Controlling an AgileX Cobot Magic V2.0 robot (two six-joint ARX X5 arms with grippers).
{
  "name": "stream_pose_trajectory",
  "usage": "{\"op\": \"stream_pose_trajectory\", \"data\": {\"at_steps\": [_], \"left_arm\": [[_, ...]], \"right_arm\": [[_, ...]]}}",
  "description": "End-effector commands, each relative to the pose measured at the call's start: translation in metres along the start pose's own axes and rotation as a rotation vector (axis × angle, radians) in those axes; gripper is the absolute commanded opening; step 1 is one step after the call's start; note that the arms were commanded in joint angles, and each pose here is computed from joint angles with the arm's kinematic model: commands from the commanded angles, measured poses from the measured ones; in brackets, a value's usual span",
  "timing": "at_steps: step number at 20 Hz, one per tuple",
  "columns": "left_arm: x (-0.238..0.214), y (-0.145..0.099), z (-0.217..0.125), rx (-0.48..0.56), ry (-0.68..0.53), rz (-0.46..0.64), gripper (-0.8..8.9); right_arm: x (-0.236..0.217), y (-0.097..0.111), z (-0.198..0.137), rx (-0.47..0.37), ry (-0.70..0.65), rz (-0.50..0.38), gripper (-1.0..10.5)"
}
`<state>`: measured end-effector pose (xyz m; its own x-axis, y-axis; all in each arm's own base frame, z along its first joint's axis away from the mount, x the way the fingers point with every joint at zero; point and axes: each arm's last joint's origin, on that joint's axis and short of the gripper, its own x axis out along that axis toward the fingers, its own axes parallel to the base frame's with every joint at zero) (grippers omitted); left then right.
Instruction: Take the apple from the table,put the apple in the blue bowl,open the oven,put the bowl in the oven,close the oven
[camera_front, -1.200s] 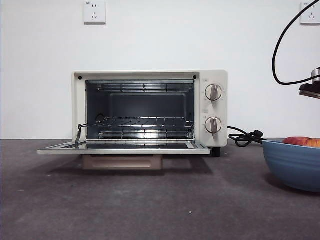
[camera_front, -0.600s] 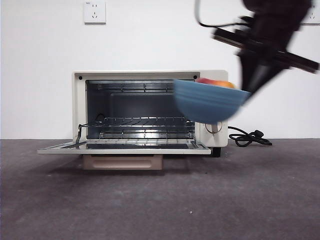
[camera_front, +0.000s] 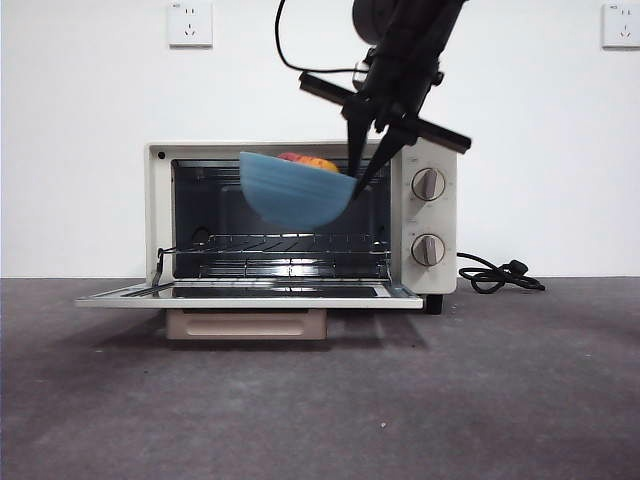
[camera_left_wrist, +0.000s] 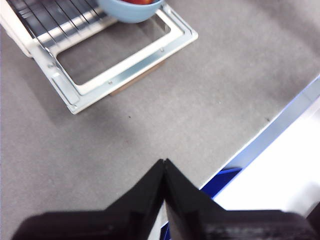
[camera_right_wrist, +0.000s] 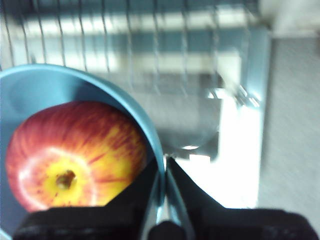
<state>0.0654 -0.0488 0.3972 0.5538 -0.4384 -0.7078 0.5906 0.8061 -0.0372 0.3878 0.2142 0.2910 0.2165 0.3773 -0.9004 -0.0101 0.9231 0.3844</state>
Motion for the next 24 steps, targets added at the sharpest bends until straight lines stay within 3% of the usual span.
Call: {"op": "stream_pose_trajectory", "data": {"at_steps": [1,5,13,17,20,24], "left_arm": [[-0.007,0.001,-0.004,-0.022,-0.033,0.032,-0.05],[-0.015,0.003,-0.01,-0.055,-0.07,0.108,-0.05],[-0.017,0.003,-0.012,-0.057,-0.079,0.11,-0.05],[-0.017,0.003,-0.012,-0.056,-0.079,0.111,-0.05],[-0.017,0.003,-0.012,-0.056,-0.079,0.111,-0.05],[-0.017,0.003,-0.012,-0.055,-0.079,0.11,-0.05]], "right_arm": [[0.009,0.004,0.009,0.092,-0.011,0.002,-0.1],[0.024,-0.004,0.017,0.203,-0.017,-0.024,-0.1],[0.026,-0.006,0.021,0.342,-0.116,-0.09,-0.1],[0.026,-0.006,0.021,0.35,-0.122,-0.096,0.1],[0.026,-0.006,0.022,0.35,-0.124,-0.097,2.1],[0.027,-0.002,0.023,0.309,-0.169,-0.106,2.1]]}}
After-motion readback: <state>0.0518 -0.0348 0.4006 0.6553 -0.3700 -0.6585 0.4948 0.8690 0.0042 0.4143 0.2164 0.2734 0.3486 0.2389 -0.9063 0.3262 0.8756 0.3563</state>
